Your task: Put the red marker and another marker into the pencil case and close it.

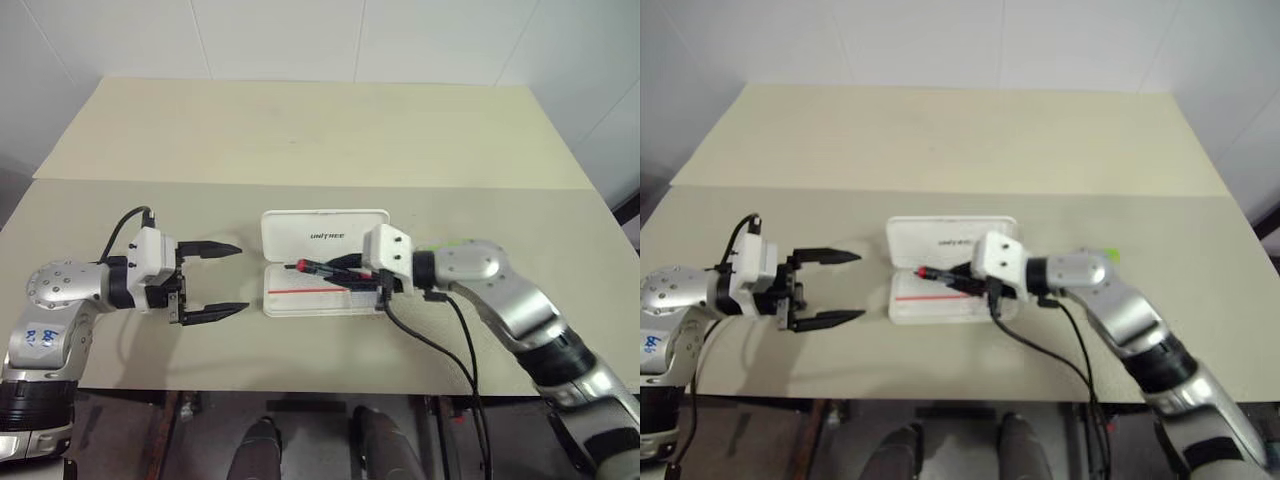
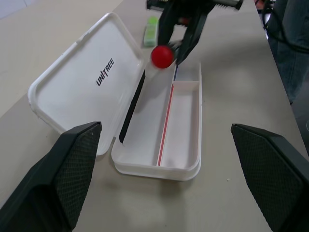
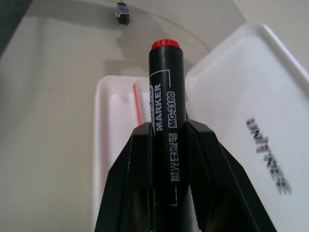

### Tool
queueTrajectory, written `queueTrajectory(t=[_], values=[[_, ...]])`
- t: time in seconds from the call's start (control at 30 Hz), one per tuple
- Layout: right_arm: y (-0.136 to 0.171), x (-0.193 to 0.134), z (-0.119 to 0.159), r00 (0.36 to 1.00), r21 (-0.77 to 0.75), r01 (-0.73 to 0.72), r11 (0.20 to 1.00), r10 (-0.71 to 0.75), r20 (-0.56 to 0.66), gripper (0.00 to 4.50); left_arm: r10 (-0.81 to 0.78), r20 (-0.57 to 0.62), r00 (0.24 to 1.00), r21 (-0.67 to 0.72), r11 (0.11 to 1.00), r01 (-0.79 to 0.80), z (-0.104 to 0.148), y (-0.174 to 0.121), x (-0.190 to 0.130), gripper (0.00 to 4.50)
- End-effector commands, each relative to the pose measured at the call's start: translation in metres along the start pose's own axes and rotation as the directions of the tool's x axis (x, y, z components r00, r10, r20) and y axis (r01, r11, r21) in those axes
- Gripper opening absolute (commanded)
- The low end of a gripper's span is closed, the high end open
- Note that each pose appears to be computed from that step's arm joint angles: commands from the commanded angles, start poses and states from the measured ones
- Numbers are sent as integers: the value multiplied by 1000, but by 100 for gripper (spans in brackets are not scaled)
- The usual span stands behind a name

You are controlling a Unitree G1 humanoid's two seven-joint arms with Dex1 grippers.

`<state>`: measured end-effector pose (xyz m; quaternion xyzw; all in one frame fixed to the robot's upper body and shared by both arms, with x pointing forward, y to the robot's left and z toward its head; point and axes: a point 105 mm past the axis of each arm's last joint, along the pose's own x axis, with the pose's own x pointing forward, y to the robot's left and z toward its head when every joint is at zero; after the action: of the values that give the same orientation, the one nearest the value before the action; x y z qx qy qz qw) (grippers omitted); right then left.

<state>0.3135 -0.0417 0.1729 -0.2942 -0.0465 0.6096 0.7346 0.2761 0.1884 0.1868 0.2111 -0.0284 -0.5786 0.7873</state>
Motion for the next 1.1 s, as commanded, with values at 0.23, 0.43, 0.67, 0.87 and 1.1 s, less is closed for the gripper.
queueTrajectory(t=[0.23,0.43,0.67,0.87,1.1], values=[[-6,21,-10,997,-143,-79,987,77,-20,60,-15,21,1000,57,998,13,10,3,7,450],[-8,29,-16,995,-171,-100,980,96,-32,60,-21,26,999,66,998,19,11,3,10,450],[-16,30,-15,998,-226,-61,972,57,-23,267,-23,29,999,71,997,21,11,3,11,450],[-26,26,22,996,-238,3,971,17,82,343,-31,34,999,71,997,29,10,3,14,450],[-23,7,63,972,-64,40,997,-25,232,343,-41,38,998,70,997,38,9,3,15,450]])
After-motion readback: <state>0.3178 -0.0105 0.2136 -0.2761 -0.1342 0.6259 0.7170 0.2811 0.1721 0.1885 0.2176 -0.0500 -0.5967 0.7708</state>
